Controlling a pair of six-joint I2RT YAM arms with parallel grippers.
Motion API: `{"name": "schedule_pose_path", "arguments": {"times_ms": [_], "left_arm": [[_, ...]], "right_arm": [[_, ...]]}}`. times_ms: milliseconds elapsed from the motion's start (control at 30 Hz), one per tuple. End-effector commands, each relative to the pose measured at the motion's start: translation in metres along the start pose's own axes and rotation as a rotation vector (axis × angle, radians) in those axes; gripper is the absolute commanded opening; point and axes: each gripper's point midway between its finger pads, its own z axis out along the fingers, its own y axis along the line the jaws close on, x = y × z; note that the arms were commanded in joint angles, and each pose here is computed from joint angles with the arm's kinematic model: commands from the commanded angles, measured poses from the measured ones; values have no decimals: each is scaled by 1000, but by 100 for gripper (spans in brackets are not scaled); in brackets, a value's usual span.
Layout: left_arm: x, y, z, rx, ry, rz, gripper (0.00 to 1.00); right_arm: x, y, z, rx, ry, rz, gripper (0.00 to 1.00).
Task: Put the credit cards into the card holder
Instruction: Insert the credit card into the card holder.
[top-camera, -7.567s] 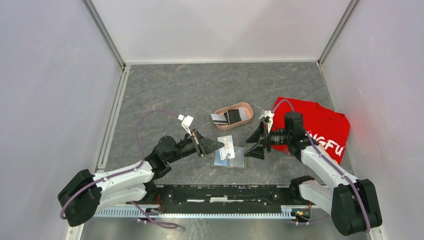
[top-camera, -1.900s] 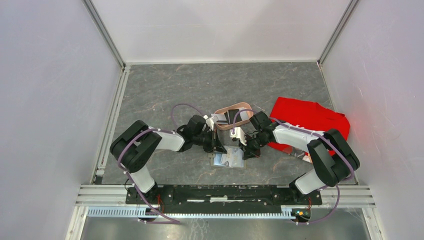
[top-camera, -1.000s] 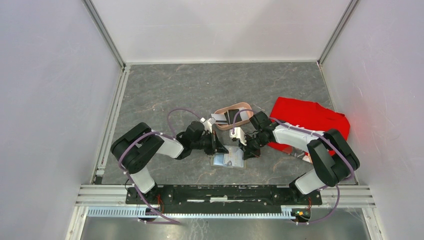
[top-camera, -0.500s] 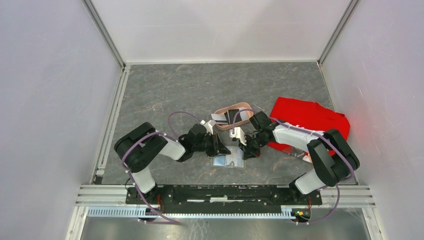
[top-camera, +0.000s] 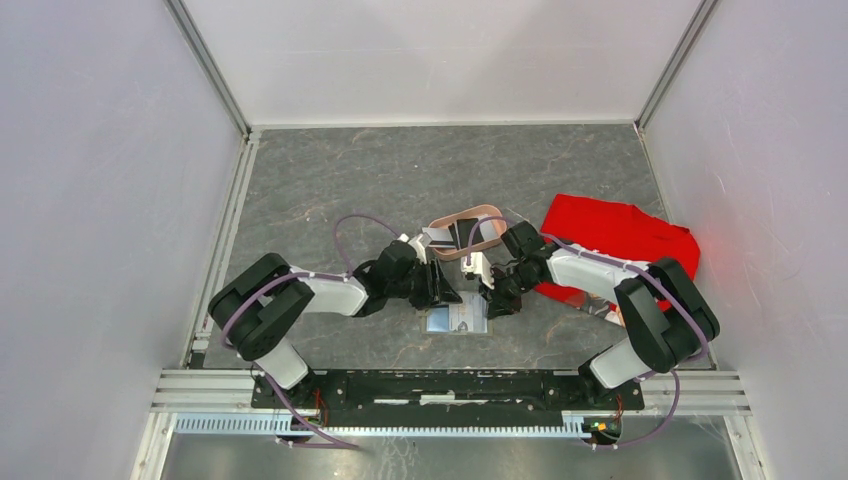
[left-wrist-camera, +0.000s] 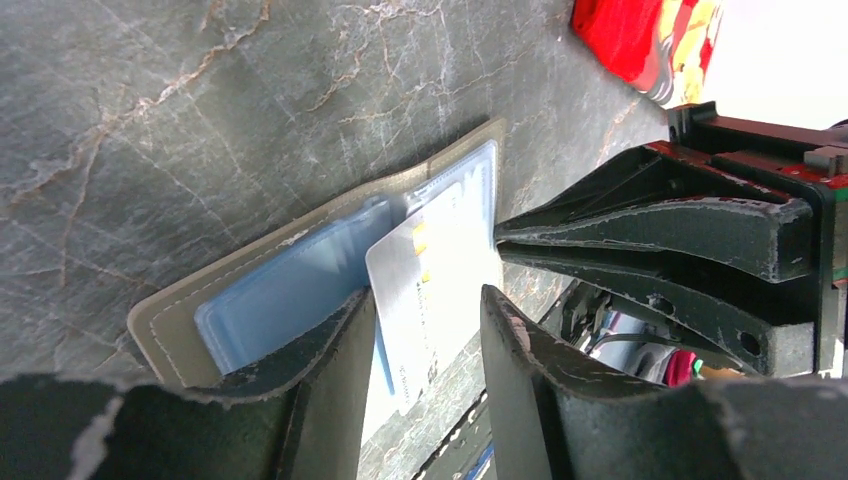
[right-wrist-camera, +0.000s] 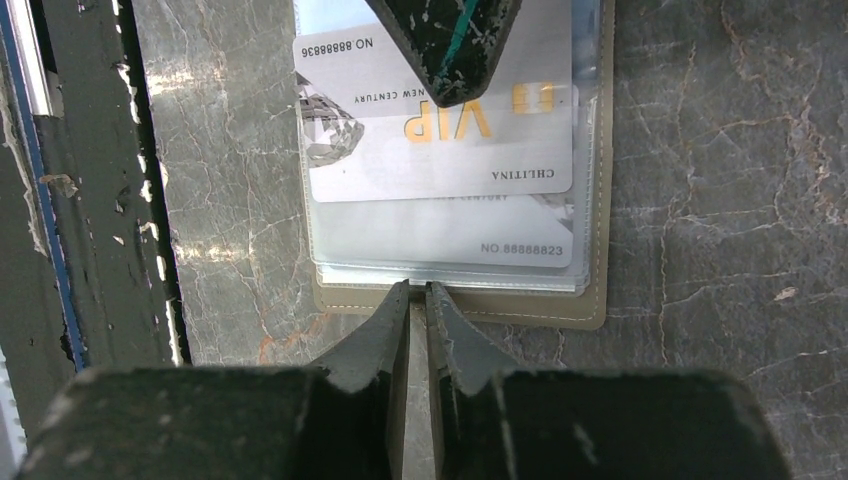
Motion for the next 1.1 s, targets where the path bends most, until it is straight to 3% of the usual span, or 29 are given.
{"name": "schedule_pose_path", "arguments": {"times_ms": [0, 233, 633, 900, 1067], "left_arm": [[-5, 7, -5, -69, -10, 71, 51], [-1, 7, -10, -91, 1, 63, 46], [14, -19, 6, -5, 56, 68, 28], [16, -39, 23, 48, 72, 83, 28], [17, -42, 24, 48, 67, 94, 32]], "right_arm": [[-14, -5, -8, 21, -35, -32, 17], [-16, -5, -9, 22, -42, -36, 17], [-13, -2, -5, -5, -42, -21, 14], [-13, 0, -3, -21, -46, -13, 10], [-15, -1, -6, -10, -44, -29, 12]]}}
